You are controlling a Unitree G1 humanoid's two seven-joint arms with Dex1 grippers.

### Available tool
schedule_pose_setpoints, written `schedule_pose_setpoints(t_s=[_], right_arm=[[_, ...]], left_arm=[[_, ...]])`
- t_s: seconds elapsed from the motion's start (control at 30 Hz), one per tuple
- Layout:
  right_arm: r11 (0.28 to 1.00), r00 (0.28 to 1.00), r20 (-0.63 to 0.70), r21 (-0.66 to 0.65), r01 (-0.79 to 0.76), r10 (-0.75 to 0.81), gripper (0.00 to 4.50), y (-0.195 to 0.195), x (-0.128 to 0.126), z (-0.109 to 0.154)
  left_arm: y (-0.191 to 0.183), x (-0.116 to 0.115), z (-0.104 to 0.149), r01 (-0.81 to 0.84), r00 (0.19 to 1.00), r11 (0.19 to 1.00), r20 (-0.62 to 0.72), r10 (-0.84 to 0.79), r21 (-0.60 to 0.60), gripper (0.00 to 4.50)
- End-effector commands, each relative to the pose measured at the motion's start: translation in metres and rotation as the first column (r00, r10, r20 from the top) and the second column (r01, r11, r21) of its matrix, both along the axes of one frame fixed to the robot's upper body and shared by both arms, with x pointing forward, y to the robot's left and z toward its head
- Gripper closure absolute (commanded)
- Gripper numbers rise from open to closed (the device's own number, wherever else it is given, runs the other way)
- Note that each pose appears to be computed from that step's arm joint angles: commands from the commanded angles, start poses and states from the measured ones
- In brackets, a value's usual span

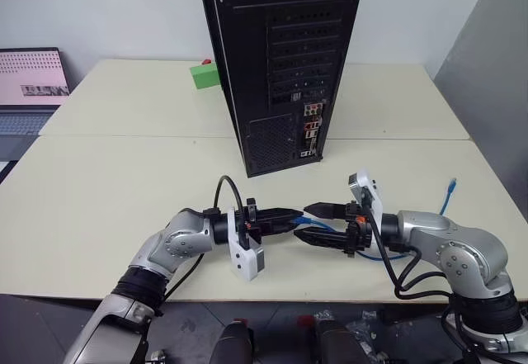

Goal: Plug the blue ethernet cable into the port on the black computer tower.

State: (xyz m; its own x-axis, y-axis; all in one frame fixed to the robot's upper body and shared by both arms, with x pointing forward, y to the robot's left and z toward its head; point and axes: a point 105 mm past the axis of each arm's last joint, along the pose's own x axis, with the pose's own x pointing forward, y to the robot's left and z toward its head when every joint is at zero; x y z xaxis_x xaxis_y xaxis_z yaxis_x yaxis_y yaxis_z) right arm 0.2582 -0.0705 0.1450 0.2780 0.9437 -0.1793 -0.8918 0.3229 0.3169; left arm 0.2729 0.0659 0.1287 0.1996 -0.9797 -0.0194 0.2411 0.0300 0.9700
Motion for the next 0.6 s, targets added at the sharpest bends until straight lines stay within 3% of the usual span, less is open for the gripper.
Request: schedule_pose_setpoints(t_s=[0.03,0.27,0.53,0.6], right_arm=[[0.999,1.0,0.022,0.033,-0.012,0.011,0.82,0.0026,-0.001,0.0103],[0.999,1.0,0.023,0.043,-0.004,0.003,2.33,0.0037,0.0006,0.0119],[0.999,1.0,0.02,0.047,0.0,-0.001,4.39,0.0036,0.0036,0.0135],[0.999,1.0,0.017,0.05,0.0,0.0,4.48,0.0034,0.0044,0.0141]], left_arm=[[-0.0007,-0.0001,0.0102,0.01,0.999,1.0,0.051,-0.009,-0.024,4.21],[-0.0005,-0.0006,0.0097,0.008,0.998,1.0,0.056,-0.007,-0.023,4.21],[0.0007,-0.0017,0.0097,0.006,0.998,1.0,0.064,-0.004,-0.025,4.21],[0.0008,-0.0018,0.0089,0.006,0.998,1.0,0.065,-0.004,-0.022,4.21]])
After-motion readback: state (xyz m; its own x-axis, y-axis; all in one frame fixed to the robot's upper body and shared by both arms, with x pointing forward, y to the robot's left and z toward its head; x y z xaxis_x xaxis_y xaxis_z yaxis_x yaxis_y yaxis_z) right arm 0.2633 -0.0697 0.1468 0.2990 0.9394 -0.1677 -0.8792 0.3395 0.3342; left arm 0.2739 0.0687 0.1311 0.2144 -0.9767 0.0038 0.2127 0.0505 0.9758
